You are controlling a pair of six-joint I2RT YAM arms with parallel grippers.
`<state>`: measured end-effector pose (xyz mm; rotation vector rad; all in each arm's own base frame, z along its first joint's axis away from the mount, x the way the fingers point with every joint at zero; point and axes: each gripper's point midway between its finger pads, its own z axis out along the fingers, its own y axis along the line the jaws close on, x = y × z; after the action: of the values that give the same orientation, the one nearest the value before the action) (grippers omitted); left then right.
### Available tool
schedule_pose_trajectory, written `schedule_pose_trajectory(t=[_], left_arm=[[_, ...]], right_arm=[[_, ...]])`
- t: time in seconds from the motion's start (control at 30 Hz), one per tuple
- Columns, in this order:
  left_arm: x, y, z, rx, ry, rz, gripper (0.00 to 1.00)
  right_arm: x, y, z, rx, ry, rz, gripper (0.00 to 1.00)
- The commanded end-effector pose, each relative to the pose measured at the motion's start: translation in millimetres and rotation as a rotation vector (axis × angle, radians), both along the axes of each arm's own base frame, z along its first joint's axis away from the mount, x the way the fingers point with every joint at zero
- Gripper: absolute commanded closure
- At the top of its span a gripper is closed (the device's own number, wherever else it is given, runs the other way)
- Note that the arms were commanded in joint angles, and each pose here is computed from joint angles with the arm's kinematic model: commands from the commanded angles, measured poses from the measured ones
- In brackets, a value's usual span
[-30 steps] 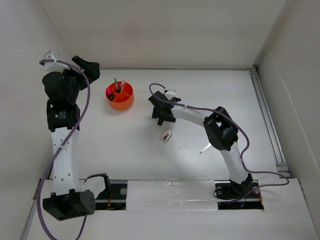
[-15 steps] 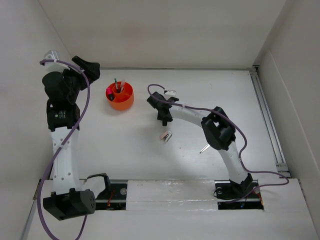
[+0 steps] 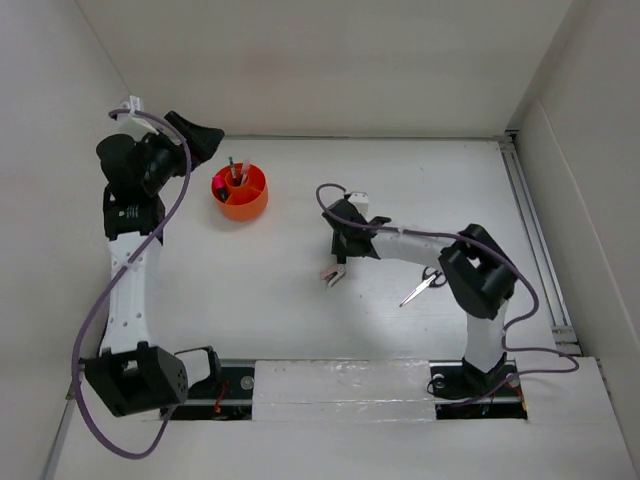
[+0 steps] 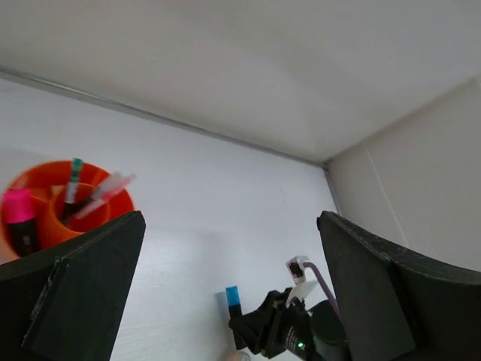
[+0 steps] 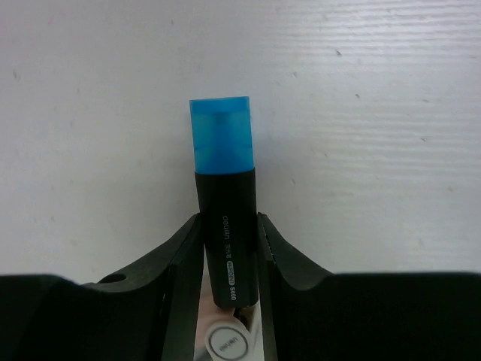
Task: Sort the stationery into containers
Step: Pick up the pen from the center of the board.
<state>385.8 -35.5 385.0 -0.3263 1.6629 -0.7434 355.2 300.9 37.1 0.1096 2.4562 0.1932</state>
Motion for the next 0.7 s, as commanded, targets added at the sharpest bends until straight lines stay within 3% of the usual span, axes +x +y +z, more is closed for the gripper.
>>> schedule_pose_trajectory(t=[0.0,0.1,0.27,0.53,0.67], left_arm=[[2.2,-41.3,-18.0,-0.102,-0.002,-0.308,0.00],[1.1,-56.6,-35.7,-0.200,0.056,-0.440,0.00],[-3.0,-82.2,-42.6,-0.163,0.074,-0.522,0.00],[-27.5,-90.0,-69.9,-0.183,0.094,-0.543,0.00],[-37.2,-88.9,-73.9,-0.173,0.084,-0.519,0.00]], right_arm=[[5.6,28.1,90.4,0.153,-0.256,0.183,1.00],[-0.7,36.0,137.5,0.213,-0.382,0.275,1.00],[0.8,51.9,181.6,0.239,-0.484,0.400,1.00],[29.0,49.9,239.3,0.260,-0.608,0.294,1.00],[13.8,69.9,274.1,0.336,-0.651,0.318,1.00]])
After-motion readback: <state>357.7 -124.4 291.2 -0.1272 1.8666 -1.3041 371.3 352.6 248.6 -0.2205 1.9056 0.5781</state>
